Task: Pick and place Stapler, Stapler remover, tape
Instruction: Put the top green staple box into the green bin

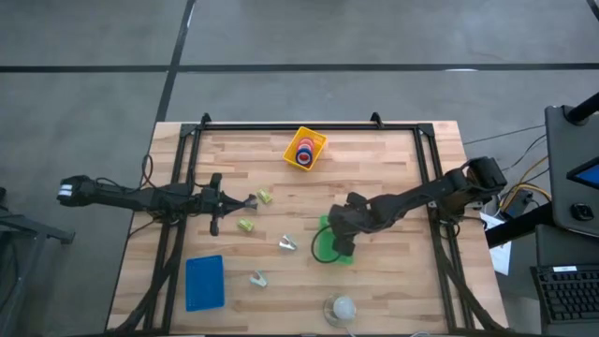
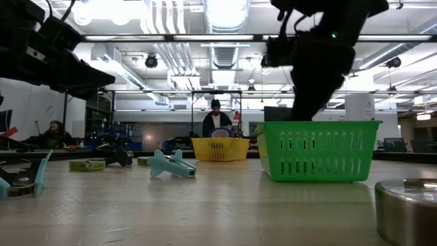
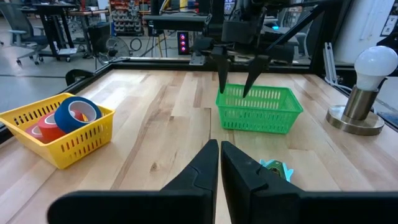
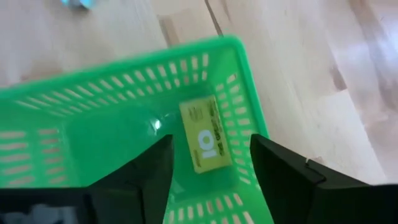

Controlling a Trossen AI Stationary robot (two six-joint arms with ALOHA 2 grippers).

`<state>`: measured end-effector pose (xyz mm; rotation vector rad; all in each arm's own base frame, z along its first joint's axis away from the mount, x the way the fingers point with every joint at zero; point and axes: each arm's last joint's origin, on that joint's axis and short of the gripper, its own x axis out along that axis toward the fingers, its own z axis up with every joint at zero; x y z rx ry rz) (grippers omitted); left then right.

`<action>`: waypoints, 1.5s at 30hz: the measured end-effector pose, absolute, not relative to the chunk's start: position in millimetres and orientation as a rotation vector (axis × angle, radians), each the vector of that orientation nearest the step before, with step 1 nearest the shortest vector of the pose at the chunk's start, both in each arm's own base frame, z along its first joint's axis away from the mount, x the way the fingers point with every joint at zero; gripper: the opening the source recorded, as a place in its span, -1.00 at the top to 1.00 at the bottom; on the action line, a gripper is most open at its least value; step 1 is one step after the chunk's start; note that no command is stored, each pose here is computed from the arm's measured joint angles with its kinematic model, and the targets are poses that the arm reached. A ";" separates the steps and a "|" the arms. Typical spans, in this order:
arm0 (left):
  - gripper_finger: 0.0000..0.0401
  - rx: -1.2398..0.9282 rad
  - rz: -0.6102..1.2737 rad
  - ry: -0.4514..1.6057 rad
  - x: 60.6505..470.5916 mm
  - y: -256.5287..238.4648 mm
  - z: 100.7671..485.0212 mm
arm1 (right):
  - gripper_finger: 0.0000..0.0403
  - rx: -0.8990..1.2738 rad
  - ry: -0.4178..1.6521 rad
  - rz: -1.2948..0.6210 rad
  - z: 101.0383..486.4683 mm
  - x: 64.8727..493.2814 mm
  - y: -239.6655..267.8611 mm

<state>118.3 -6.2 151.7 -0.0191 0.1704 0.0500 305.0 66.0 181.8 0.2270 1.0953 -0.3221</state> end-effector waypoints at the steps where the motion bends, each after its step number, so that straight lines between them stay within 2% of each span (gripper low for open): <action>1: 0.88 -0.019 0.050 0.171 118.4 -6.2 151.6 | -0.06 0.231 1.084 -0.319 185.2 306.8 66.5; 9: 0.88 -0.019 0.050 0.171 118.3 -6.2 151.6 | -0.06 0.242 0.936 -0.253 223.7 327.1 71.3; 20: 0.88 -0.019 0.050 0.170 118.4 -6.2 151.7 | -0.05 0.305 0.512 -0.122 249.9 363.0 74.0; 32: 0.88 -0.019 0.050 0.170 118.3 -6.2 151.6 | -0.15 0.284 0.597 -0.134 221.5 402.3 58.1; 40: 0.88 -0.019 0.050 0.171 118.4 -6.2 151.5 | -0.06 0.227 0.785 -0.147 197.7 420.1 59.1; 45: 0.88 -0.019 0.050 0.172 118.4 -6.2 151.5 | 0.02 0.253 0.829 -0.131 179.9 431.8 59.7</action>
